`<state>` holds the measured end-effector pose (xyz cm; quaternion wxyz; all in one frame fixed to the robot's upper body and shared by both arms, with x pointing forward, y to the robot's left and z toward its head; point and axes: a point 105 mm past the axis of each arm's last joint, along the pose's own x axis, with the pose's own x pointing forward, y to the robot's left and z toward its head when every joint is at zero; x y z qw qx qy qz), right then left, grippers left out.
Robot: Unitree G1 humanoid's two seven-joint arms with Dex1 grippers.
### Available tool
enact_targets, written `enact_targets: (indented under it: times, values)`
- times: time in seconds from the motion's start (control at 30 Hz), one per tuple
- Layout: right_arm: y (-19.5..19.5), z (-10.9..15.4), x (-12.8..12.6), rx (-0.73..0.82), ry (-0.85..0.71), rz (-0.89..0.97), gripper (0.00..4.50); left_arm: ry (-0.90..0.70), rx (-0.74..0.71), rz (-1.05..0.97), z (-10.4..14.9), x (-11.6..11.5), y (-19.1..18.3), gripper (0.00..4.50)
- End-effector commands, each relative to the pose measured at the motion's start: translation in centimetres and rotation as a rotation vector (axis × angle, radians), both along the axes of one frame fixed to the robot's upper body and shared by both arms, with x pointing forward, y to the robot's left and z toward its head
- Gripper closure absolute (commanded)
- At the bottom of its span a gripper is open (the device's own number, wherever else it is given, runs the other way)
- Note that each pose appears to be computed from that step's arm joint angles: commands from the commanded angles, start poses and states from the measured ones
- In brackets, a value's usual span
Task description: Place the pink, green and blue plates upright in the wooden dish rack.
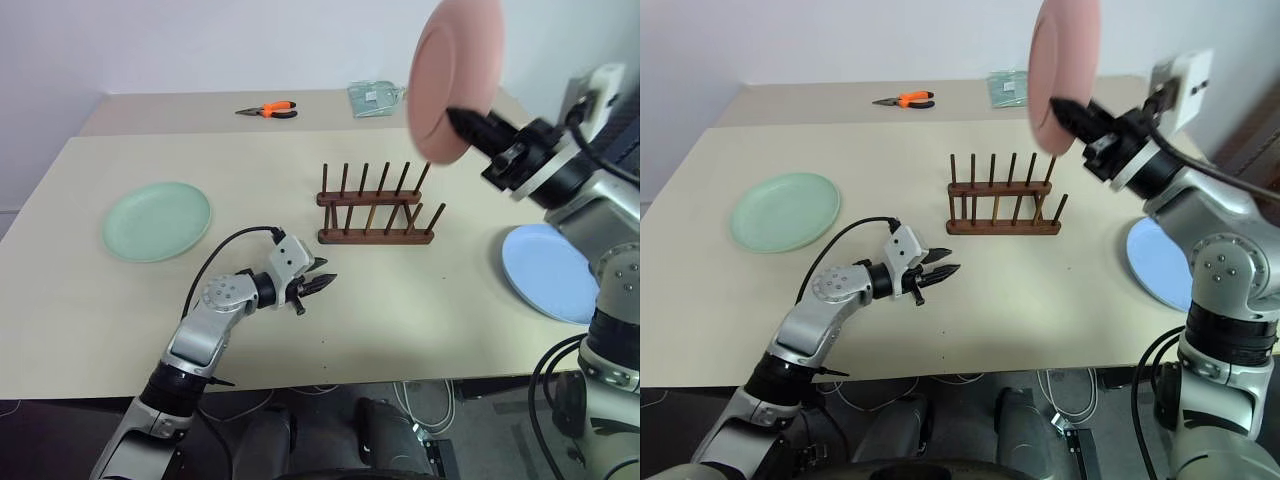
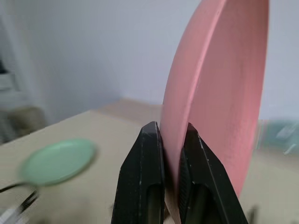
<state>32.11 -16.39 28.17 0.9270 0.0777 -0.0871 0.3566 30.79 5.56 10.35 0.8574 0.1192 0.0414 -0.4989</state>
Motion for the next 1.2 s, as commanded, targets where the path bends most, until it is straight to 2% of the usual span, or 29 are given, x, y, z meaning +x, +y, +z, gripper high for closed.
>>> enact_targets:
  times: [0.03,0.47,0.53,0.63,0.77,0.83,0.87,0.93,0.97,1.03,1.1,1.2]
  values:
    - [0.1,0.7,-0.2,-0.003,-0.012,-0.023,4.42,-0.028,-0.058,-0.066,1.8,-1.2,-0.5,2.92]
    - [-2.3,-2.8,2.8,0.006,0.165,-0.100,4.42,-0.023,-0.048,-0.038,1.5,-1.4,-0.4,2.92]
    - [-2.5,-2.6,3.2,-0.015,0.136,-0.125,3.63,-0.001,-0.054,-0.035,1.3,-1.5,-0.3,2.92]
    - [-3.0,-1.0,3.5,-0.065,0.019,-0.193,2.39,0.047,-0.091,-0.017,1.4,-1.3,0.0,2.06]
    - [-5.4,1.0,3.9,-0.220,-0.163,-0.375,2.34,0.025,-0.126,0.040,2.2,-0.7,0.6,0.06]
    - [-6.8,2.8,3.7,-0.279,-0.266,-0.458,2.34,-0.017,-0.167,0.113,3.2,0.3,1.4,0.02]
    - [-7.2,3.9,3.5,-0.301,-0.323,-0.487,2.34,-0.022,-0.213,0.173,4.0,1.0,2.0,0.02]
    - [-5.5,5.8,2.2,-0.374,-0.433,-0.402,2.34,-0.087,-0.367,0.435,6.7,4.0,5.5,0.02]
    - [-3.3,5.7,1.4,-0.427,-0.467,-0.289,1.79,-0.113,-0.450,0.628,7.8,5.7,8.3,0.00]
    - [0.8,4.1,0.0,-0.503,-0.470,-0.076,1.08,-0.172,-0.525,0.958,9.2,7.3,13.6,0.00]
    - [4.2,1.4,-1.4,-0.587,-0.452,0.096,0.06,-0.197,-0.493,1.356,9.2,7.5,19.5,0.00]
    - [7.1,-0.8,-2.6,-0.603,-0.449,0.220,0.02,-0.165,-0.483,1.766,8.3,5.3,25.6,0.00]
